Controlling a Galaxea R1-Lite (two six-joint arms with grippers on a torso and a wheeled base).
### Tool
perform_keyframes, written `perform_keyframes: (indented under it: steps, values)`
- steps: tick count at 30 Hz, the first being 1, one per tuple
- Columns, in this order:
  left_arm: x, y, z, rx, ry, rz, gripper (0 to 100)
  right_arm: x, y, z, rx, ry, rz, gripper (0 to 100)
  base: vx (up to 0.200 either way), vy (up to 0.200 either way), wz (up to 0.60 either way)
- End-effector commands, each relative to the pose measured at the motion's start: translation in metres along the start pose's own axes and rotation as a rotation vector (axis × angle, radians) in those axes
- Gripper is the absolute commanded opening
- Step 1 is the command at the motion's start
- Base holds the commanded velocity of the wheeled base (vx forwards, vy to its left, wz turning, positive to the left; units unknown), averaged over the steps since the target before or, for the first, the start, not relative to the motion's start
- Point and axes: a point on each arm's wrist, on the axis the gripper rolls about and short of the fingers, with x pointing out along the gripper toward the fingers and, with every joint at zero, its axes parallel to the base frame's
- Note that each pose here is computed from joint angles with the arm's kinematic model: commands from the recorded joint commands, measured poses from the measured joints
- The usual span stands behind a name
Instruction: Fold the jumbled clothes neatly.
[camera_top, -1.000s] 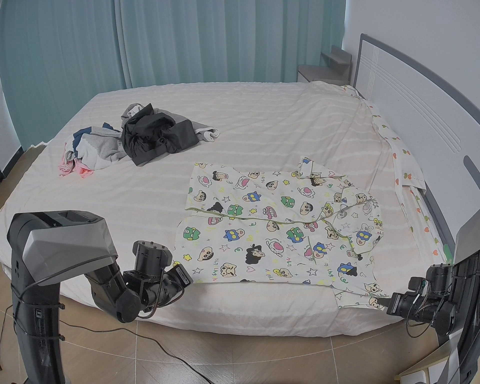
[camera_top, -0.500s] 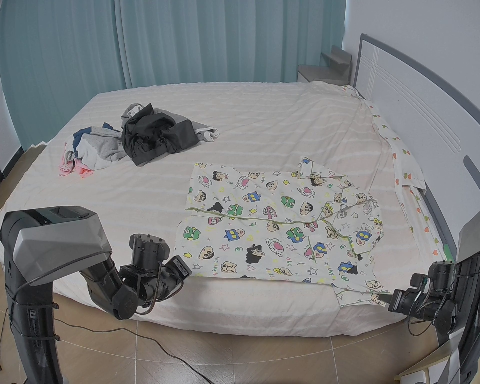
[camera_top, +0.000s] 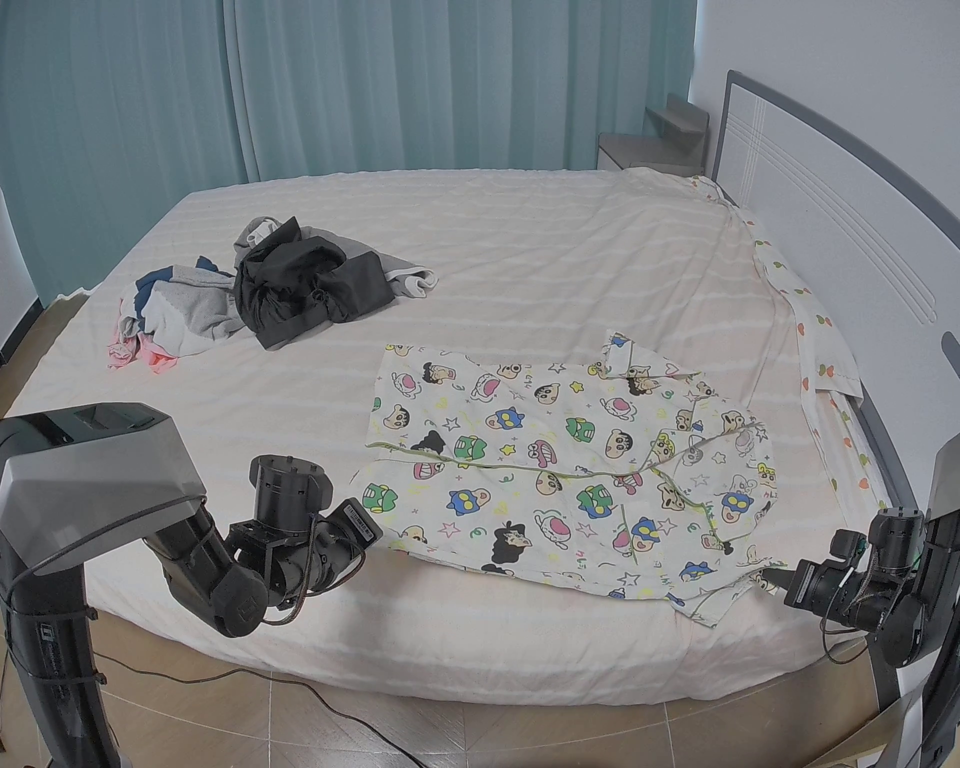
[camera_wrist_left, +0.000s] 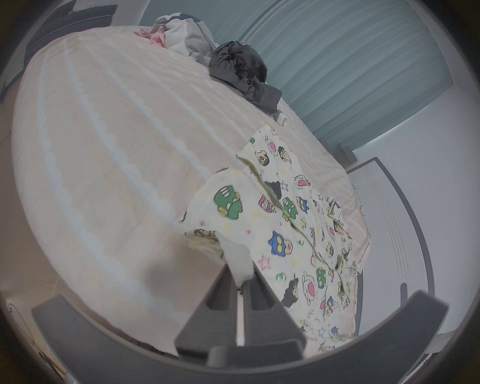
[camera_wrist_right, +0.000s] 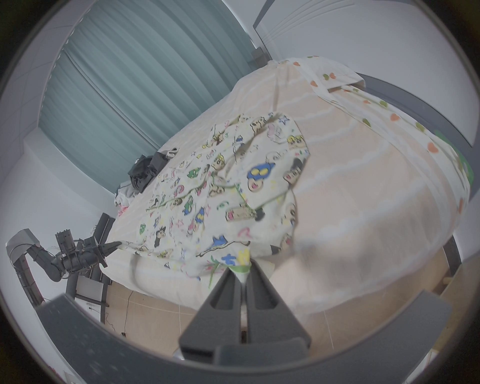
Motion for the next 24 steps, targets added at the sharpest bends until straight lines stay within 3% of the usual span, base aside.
perform_keyframes:
  steps: [1,7,13,24]
  values:
    - [-0.003,-0.005,0.0,0.005,-0.004,-0.014,0,-0.005,0.005,0.008,-0.011,-0.045,0.018,0,0.2,0.0,0.0]
    - [-0.02,-0.012,-0.002,0.012,-0.006,-0.051,0,-0.03,0.02,0.015,0.017,-0.098,0.079,0,0.2,0.0,0.0]
    - [-0.032,-0.022,-0.008,0.027,-0.006,-0.1,0,-0.035,0.016,0.019,0.027,-0.125,0.061,0,0.0,0.0,0.0]
    - [-0.042,-0.024,-0.006,0.013,-0.025,-0.103,0,-0.049,0.018,0.024,0.038,-0.146,0.045,0,0.0,0.0,0.0]
